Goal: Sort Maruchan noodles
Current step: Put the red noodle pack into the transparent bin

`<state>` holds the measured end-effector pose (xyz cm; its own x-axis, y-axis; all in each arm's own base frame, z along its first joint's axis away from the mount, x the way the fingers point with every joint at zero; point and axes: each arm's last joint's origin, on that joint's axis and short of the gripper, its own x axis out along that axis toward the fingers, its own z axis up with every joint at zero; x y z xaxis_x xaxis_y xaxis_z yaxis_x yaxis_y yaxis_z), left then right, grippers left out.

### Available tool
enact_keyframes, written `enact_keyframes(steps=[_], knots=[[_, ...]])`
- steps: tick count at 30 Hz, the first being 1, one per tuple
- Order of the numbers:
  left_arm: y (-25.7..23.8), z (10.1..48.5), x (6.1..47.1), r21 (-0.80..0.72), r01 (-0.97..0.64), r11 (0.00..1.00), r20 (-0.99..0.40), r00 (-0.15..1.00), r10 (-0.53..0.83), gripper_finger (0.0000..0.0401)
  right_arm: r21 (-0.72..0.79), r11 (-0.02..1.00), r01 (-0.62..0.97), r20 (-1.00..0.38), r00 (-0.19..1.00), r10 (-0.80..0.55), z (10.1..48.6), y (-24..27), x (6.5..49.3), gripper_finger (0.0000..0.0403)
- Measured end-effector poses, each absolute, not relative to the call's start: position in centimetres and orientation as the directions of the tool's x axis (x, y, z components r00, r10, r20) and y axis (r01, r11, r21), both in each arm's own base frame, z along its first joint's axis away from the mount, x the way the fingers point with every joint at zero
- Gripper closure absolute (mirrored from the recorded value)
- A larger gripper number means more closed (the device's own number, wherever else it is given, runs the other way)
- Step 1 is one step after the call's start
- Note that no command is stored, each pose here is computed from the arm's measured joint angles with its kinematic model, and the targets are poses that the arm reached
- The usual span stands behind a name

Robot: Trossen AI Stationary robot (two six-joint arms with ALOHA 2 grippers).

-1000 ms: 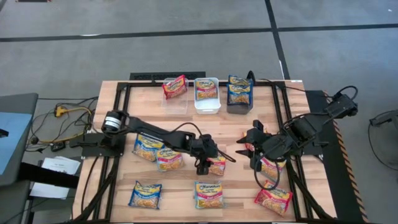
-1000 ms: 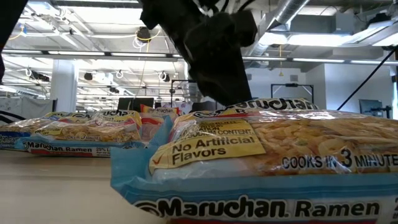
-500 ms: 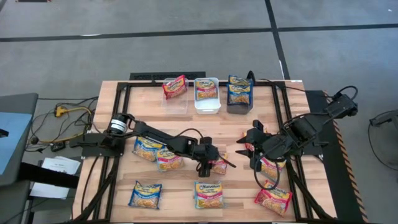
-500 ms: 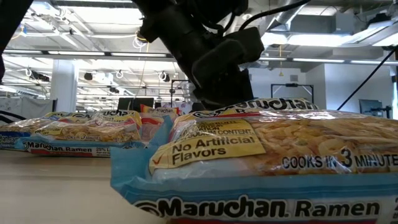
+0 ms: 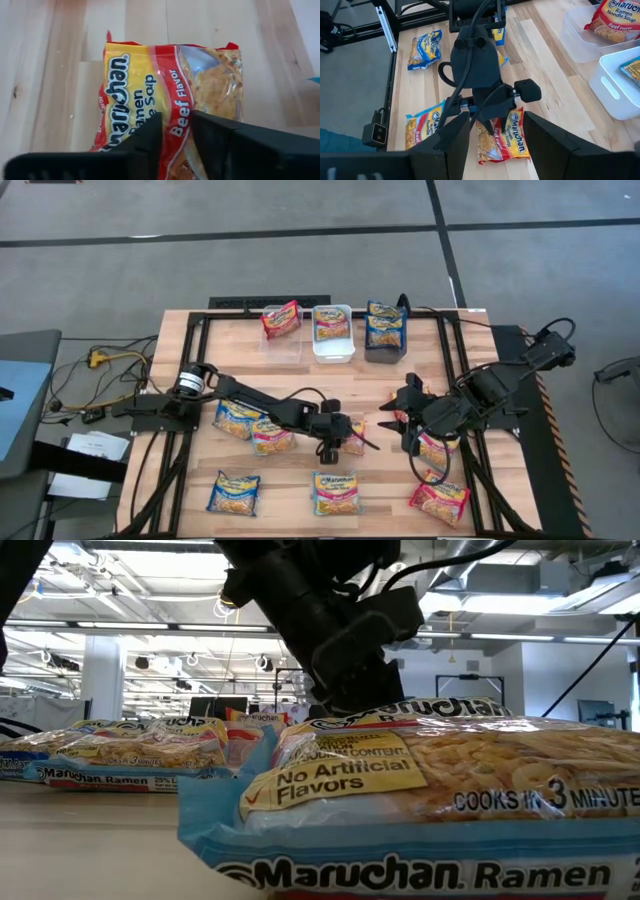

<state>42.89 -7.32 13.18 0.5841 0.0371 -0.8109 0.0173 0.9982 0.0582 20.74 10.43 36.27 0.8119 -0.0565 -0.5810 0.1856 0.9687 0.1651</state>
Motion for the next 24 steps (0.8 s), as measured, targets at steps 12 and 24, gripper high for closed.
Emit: enact_keyframes(steps=[12, 24], knots=[[-7.2, 13.7, 42.5, 0.075, 0.053, 0.996, -0.825, 0.564, 0.032, 0.0401, 0.212, 0.946, 0.245, -0.580, 0.810, -0.080, 36.3, 9.9, 21.0, 0.0197], [-6.8, 16.9, 40.2, 0.153, 0.105, 0.983, -0.866, 0.493, 0.082, 0.0401, 0.191, 0.886, 0.422, -0.574, 0.781, -0.248, 36.3, 5.9, 22.4, 0.0209]])
